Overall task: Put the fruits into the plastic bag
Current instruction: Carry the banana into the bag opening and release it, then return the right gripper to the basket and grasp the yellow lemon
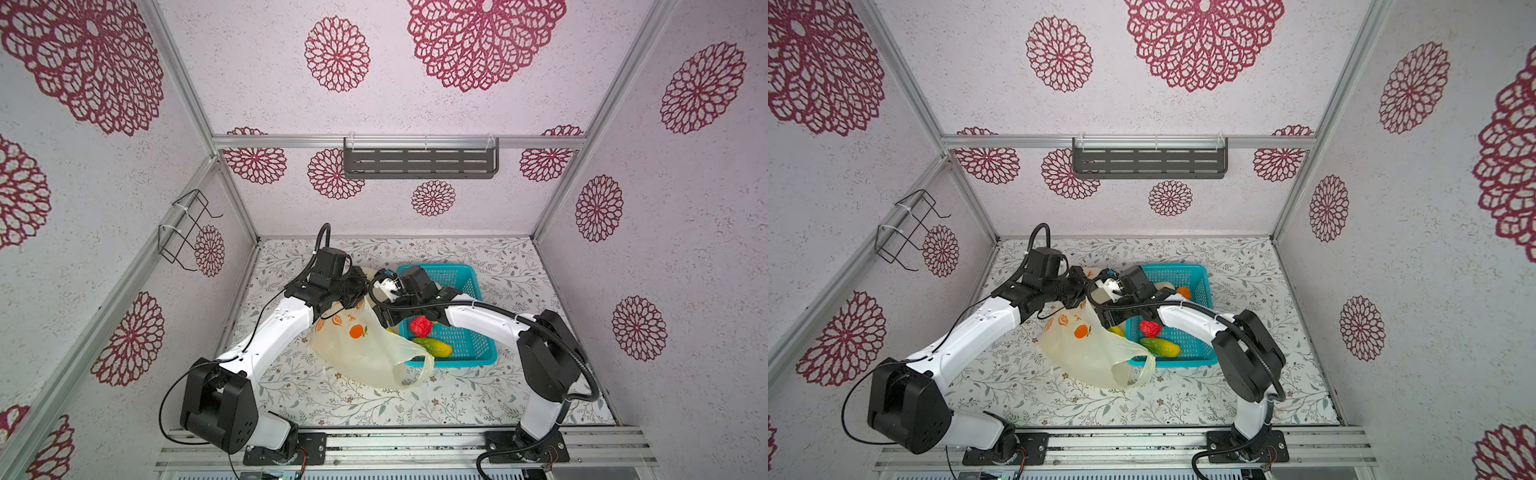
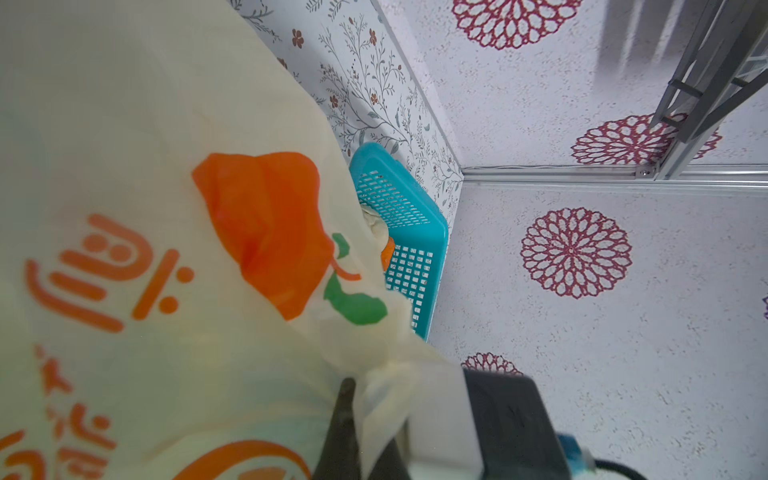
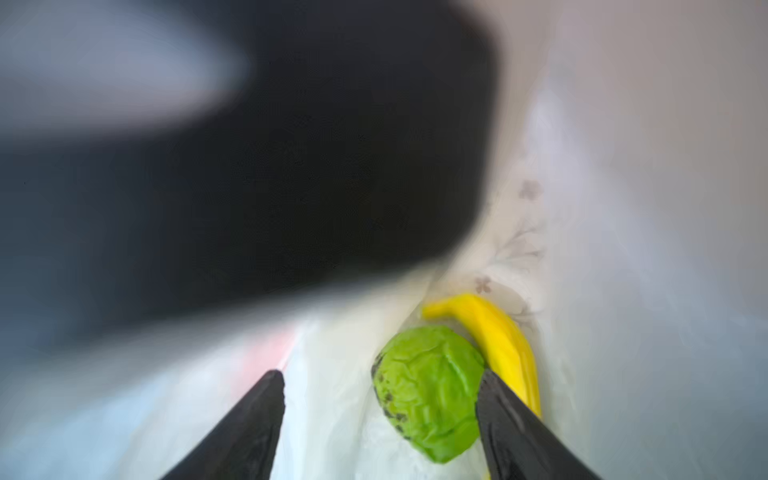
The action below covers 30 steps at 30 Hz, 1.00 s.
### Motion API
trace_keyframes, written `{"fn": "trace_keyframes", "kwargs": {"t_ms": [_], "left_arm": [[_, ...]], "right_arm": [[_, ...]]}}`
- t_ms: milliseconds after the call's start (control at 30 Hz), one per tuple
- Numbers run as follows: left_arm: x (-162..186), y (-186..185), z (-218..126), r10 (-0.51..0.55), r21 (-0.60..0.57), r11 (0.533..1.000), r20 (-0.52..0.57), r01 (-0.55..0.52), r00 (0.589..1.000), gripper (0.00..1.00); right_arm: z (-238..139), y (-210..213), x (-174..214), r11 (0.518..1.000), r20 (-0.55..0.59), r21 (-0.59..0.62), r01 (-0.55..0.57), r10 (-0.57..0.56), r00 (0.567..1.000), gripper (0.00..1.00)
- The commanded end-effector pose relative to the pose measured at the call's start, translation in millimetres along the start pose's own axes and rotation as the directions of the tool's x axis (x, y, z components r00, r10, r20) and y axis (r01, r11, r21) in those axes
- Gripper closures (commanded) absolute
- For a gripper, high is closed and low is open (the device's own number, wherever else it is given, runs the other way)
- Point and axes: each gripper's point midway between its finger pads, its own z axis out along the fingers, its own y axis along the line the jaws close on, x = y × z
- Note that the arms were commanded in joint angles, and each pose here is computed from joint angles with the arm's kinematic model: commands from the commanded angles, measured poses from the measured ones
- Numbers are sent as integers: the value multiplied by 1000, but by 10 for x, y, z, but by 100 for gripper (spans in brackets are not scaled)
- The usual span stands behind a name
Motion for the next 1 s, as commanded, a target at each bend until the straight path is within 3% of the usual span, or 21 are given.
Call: {"fn": "trace_keyframes", "kwargs": {"t_ms": [0,233,367,467,567,633,833,967], "left_arm": [[-30,19,45,-13,9,1000,5,13,1000,100],[-28,22,64,-20,9,1000,-1,20,1000,100],[-31,13,58,-21,12,1000,2,21,1000,100],[-36,21,48,-19,7,1000,7,19,1000,100],[-56,26,25,-16,4,1000,17,15,1000,100],[-56,39,21,-16,2,1000,18,16,1000,100],[-46,70,8,-18,-8,1000,17,18,1000,100],[-49,89,1,-17,-12,1000,22,17,1000,100]], "right_arm": [[-490,259,-427,994,171,4,107,-106,980,24],[-1221,105,-614,979,314,182,88,-143,939,23],[-1685,-184,-619,951,405,310,-14,-118,907,23],[-2016,-565,-519,889,474,427,-166,-64,878,23],[-2216,-1025,-260,778,513,524,-347,38,858,23],[-2236,-1249,-82,728,535,527,-439,118,837,23],[-1709,-1548,239,724,420,469,-506,322,849,21],[-1351,-1702,389,711,348,437,-550,430,833,17]]}}
